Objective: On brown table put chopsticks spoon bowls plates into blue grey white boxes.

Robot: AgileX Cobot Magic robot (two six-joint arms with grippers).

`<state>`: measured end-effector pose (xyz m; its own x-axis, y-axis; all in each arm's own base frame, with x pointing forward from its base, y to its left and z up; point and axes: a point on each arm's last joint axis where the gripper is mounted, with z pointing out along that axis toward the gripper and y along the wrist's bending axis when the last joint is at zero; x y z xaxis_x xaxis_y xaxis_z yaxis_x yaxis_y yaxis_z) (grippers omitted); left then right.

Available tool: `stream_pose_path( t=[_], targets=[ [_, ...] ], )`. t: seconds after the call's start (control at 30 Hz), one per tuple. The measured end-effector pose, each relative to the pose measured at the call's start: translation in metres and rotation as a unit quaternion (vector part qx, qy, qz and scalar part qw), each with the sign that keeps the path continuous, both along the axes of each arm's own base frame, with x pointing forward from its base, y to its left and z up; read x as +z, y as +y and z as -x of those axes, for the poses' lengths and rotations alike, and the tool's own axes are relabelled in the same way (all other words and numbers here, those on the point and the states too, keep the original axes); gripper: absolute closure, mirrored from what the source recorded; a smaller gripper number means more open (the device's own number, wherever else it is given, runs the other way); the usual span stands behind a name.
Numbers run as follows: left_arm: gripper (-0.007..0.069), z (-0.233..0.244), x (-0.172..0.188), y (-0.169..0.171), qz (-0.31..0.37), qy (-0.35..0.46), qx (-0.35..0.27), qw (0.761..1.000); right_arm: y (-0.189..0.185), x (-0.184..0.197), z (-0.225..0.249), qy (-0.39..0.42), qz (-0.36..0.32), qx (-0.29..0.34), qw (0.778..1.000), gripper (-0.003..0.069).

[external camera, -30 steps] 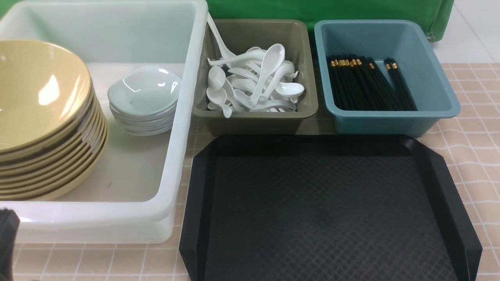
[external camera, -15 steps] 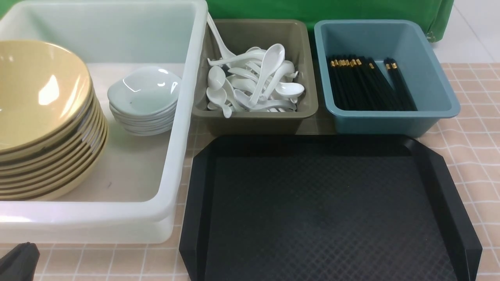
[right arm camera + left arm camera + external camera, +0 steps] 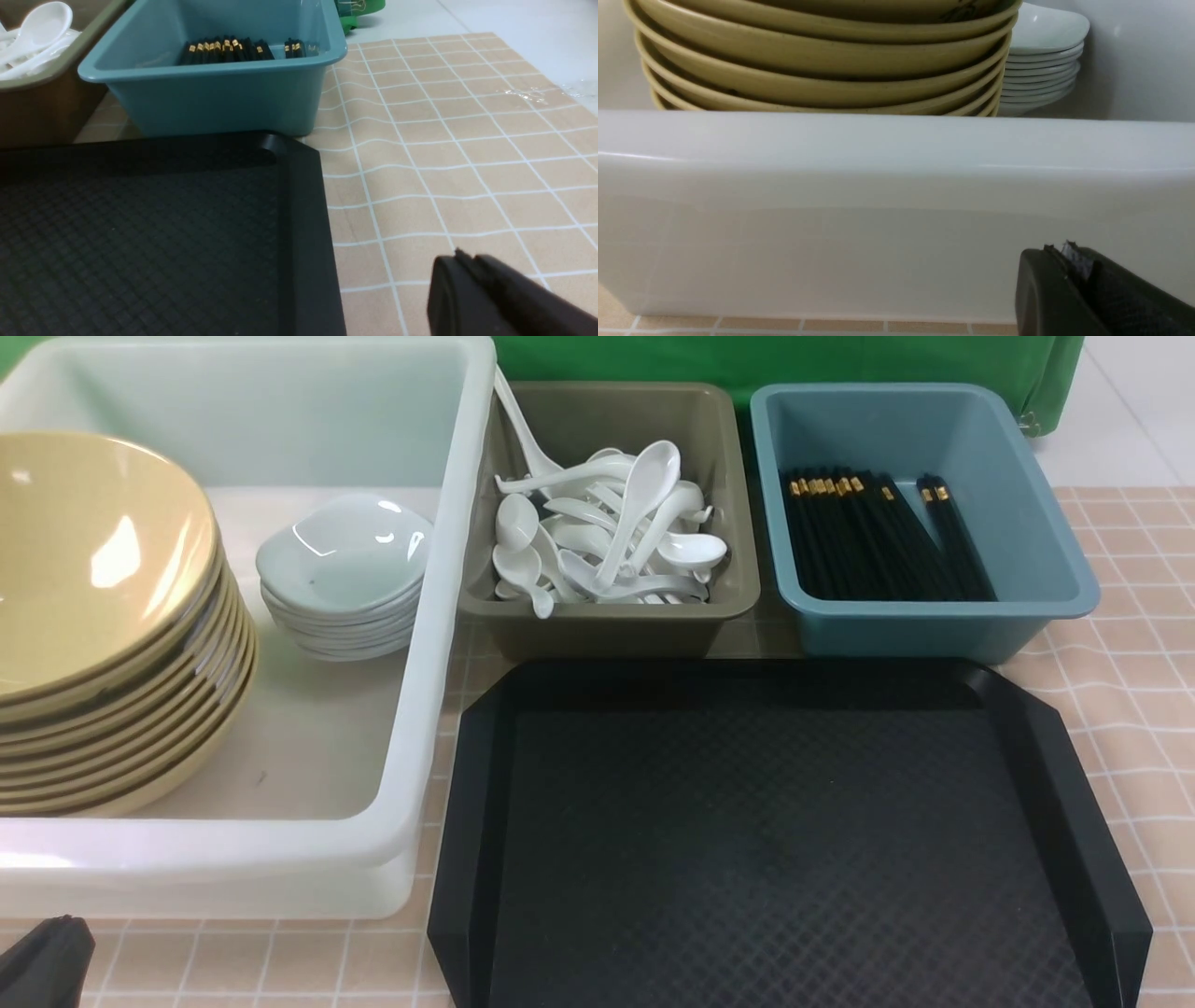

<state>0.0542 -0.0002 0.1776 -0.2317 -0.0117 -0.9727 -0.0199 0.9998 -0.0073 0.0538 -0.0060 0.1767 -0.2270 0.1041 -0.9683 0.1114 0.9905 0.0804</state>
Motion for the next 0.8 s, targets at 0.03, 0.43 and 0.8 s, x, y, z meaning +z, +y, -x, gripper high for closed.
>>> stream_pose_path(
  t=[0.03, 0.43, 0.8],
  targets=[
    [0.0624, 0.0, 0.0, 0.0, 0.0, 0.0, 0.0, 1.0, 0.0, 0.0, 0.0, 0.0, 0.0, 0.0, 1.0, 0.0583],
    [0.0624, 0.0, 0.0, 0.0, 0.0, 0.0, 0.0, 1.0, 0.0, -0.0001, 0.0, 0.0, 0.0, 0.0, 1.0, 0.0575],
    [0.0624, 0.0, 0.0, 0.0, 0.0, 0.0, 0.0, 1.0, 0.0, -0.0001, 0.0, 0.0, 0.0, 0.0, 1.0, 0.0561]
  ],
)
